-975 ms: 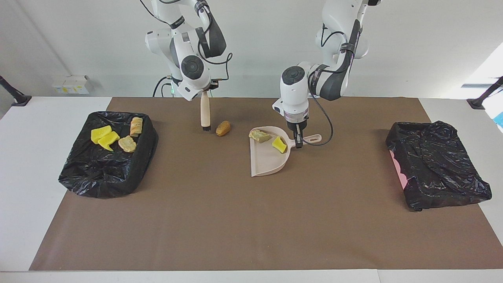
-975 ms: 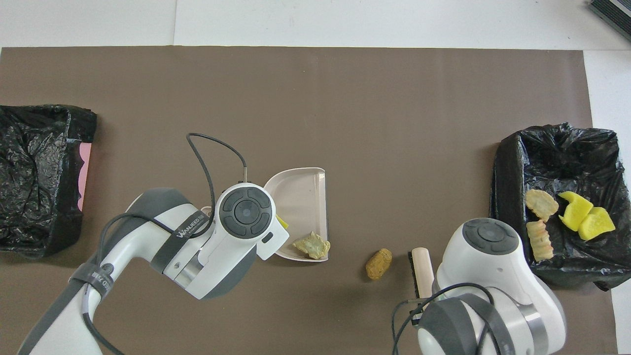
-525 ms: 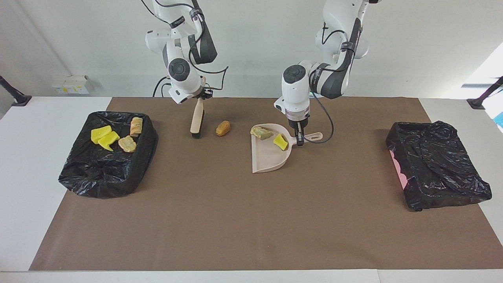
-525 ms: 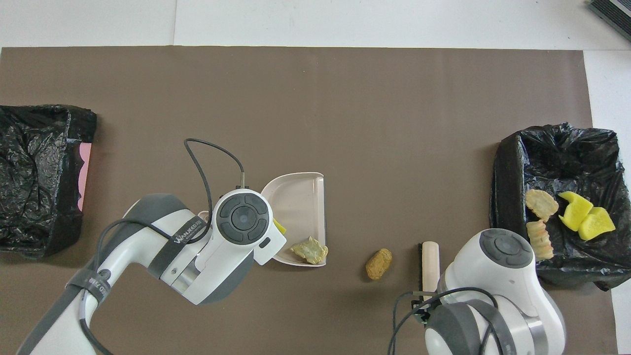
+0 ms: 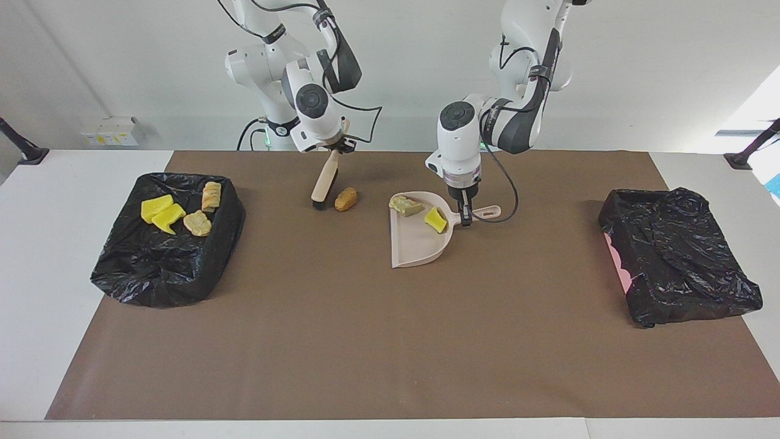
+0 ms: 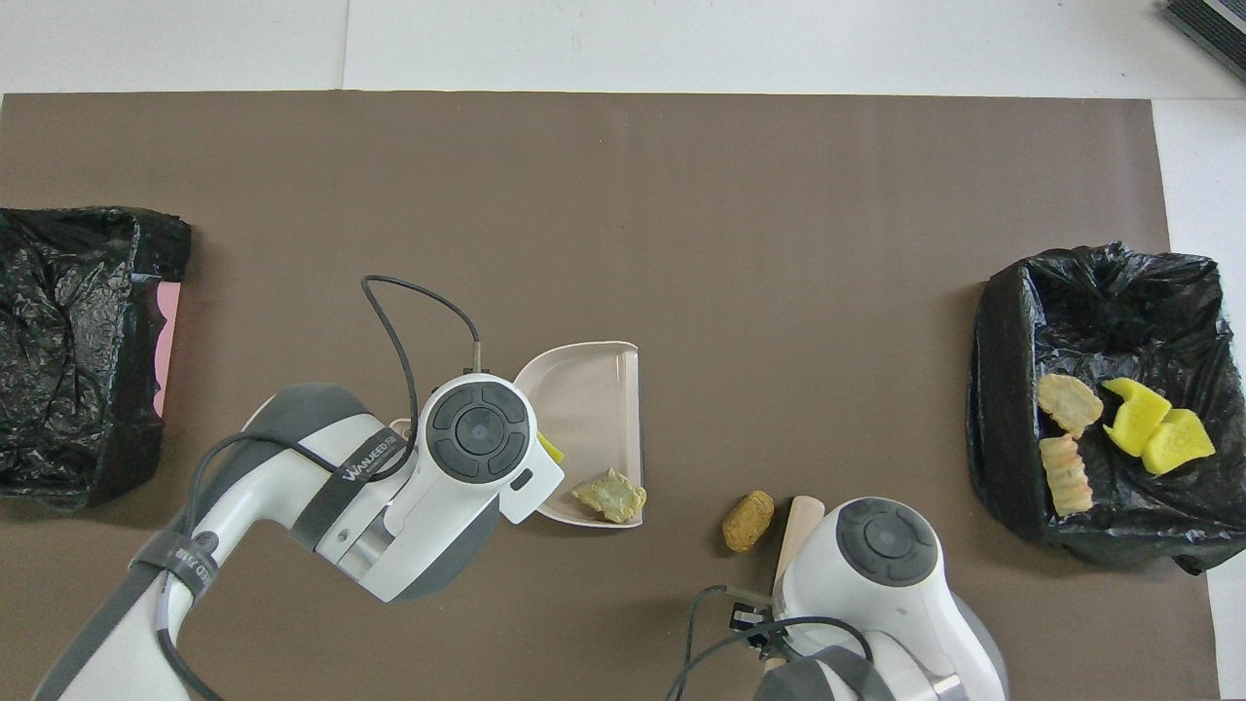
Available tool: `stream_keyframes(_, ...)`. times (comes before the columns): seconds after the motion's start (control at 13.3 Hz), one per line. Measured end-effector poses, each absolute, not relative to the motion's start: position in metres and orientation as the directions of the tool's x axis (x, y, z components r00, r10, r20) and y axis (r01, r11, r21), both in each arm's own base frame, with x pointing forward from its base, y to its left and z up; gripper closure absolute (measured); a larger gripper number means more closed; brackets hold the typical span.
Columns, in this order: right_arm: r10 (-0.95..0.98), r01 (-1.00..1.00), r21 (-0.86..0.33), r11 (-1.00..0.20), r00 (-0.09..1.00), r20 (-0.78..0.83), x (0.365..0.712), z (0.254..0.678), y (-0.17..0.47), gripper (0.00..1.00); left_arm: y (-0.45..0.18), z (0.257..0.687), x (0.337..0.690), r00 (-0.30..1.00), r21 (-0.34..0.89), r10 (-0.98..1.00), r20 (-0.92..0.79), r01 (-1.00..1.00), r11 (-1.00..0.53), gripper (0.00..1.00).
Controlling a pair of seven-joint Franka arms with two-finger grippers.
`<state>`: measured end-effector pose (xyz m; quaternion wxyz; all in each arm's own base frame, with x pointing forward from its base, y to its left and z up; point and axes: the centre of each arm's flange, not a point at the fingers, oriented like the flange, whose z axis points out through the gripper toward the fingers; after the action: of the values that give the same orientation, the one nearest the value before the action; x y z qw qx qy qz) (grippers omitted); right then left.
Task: Sweep and dump trash in bin
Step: 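Sweep the nugget into the dustpan with the right gripper's brush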
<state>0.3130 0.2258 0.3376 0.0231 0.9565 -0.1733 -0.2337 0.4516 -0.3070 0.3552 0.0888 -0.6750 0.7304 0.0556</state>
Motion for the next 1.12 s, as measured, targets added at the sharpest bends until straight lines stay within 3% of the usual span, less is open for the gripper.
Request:
stream_keyframes(0.15,-0.362,-0.354,0.105,-0.929,0.818,-0.448,0.319,0.334,0.246,0.75,-0.306,0.354,0.45,-0.06,-0.039,-0.977,-0.206,-0.997,0.069,0.68)
stream_keyframes(0.45,-0.312,-0.325,0.057,-0.944,0.822,-0.477,0.371,0.335,0.324,0.75,-0.305,0.354,0.449,-0.054,-0.04,-0.977,-0.206,-0.997,0.063,0.68)
stream_keyframes(0.75,-0.259,-0.338,-0.078,-0.938,0.831,-0.492,0.421,0.338,0.401,0.75,-0.304,0.354,0.449,-0.046,-0.04,-0.977,-0.206,-0.998,0.055,0.68)
stream_keyframes(1.12,-0.035,-0.12,-0.126,-0.985,0.846,-0.532,0.427,0.349,0.389,0.75,-0.302,0.354,0.45,-0.041,-0.04,-0.978,-0.205,-0.998,0.05,0.68)
